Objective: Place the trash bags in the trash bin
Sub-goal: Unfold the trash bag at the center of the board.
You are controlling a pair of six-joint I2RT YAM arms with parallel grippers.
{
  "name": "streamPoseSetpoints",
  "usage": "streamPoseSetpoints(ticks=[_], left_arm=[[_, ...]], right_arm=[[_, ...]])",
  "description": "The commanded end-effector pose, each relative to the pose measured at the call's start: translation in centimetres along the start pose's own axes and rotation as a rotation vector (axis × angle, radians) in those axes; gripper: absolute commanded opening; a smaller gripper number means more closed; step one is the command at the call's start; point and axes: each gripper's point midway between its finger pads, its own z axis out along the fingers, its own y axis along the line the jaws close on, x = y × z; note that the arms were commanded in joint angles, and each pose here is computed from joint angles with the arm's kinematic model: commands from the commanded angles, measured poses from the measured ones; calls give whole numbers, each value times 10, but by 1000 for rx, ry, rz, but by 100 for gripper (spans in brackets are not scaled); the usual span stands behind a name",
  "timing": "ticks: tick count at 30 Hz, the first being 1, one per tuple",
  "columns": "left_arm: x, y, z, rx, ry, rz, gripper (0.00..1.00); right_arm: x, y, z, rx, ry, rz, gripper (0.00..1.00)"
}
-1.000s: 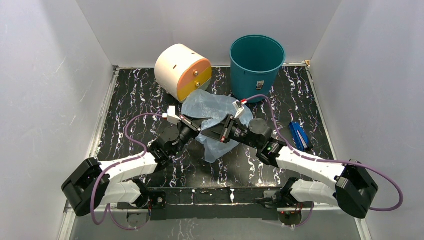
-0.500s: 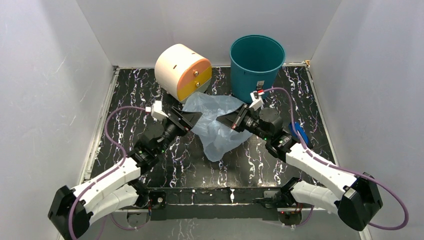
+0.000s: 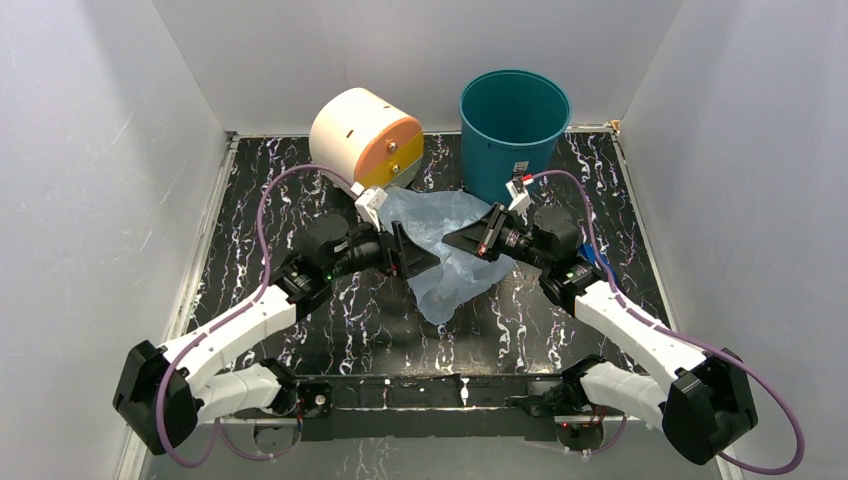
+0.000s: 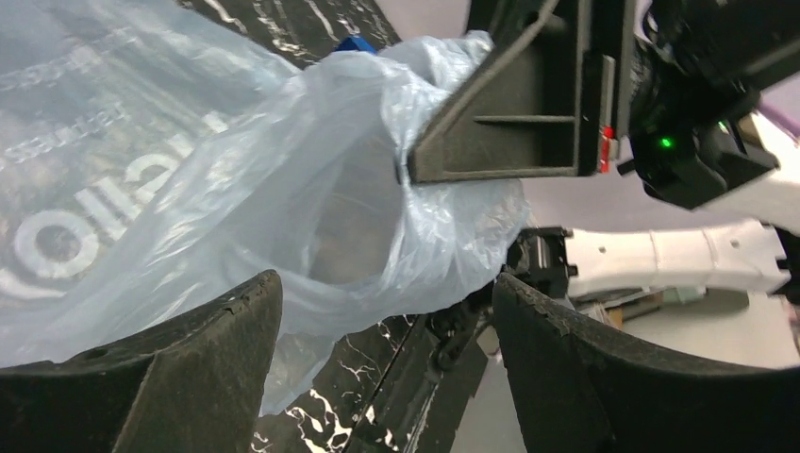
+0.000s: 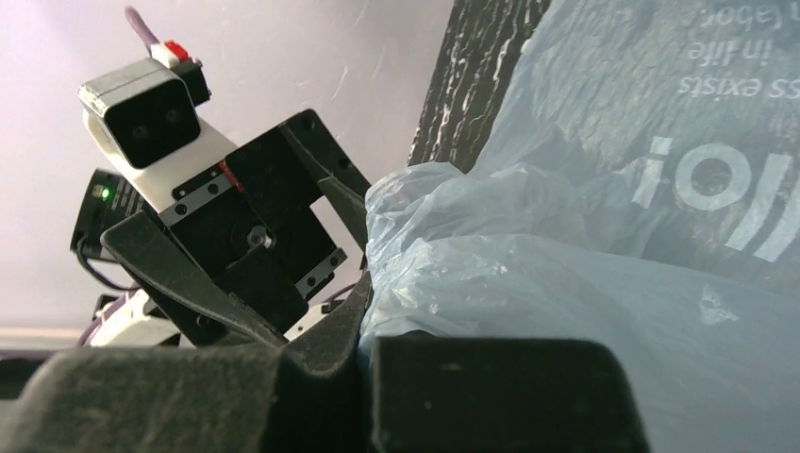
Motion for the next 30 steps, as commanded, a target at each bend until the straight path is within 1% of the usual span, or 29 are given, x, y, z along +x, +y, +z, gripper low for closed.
streamPoseSetpoints(ticks=[1,2,3,6,8,10,12,15,17,20,21,22,25,27,30], left_arm=[[-21,-47,-6,214,15,170,77],[-21,-53,-5,243,28,179,74],[-21,-57,-4,273,46,183,68],[-16,-68,-1,348,96,174,53],[-11,-69,-1,369,120,164,43],[-5,-65,-3,363,137,154,32],[0,-63,-5,358,145,149,26],[2,-62,-8,352,140,146,22],[1,-61,-7,351,124,133,17],[-1,-60,-4,354,101,113,4],[-3,-60,-3,353,91,107,1],[-3,-59,-2,351,85,102,0],[-7,-60,-2,358,57,99,0],[-9,-62,-1,366,47,99,0],[-6,-64,0,387,74,96,0]], right_arm=[[-7,53,-10,-163,33,-107,6],[-6,53,-11,-164,32,-105,6],[-7,54,-12,-165,28,-103,7],[-8,52,-15,-160,13,-98,8],[-8,52,-15,-159,10,-93,8],[-8,51,-15,-159,10,-88,8],[-9,52,-15,-167,7,-79,9],[-7,53,-15,-187,14,-62,9],[-5,54,-14,-201,24,-56,10],[-3,56,-13,-221,43,-46,15],[-2,57,-13,-228,46,-45,17],[-1,58,-13,-234,49,-44,21],[1,56,-12,-234,63,-40,33],[3,53,-11,-230,78,-32,37],[6,54,-10,-251,97,-12,39]])
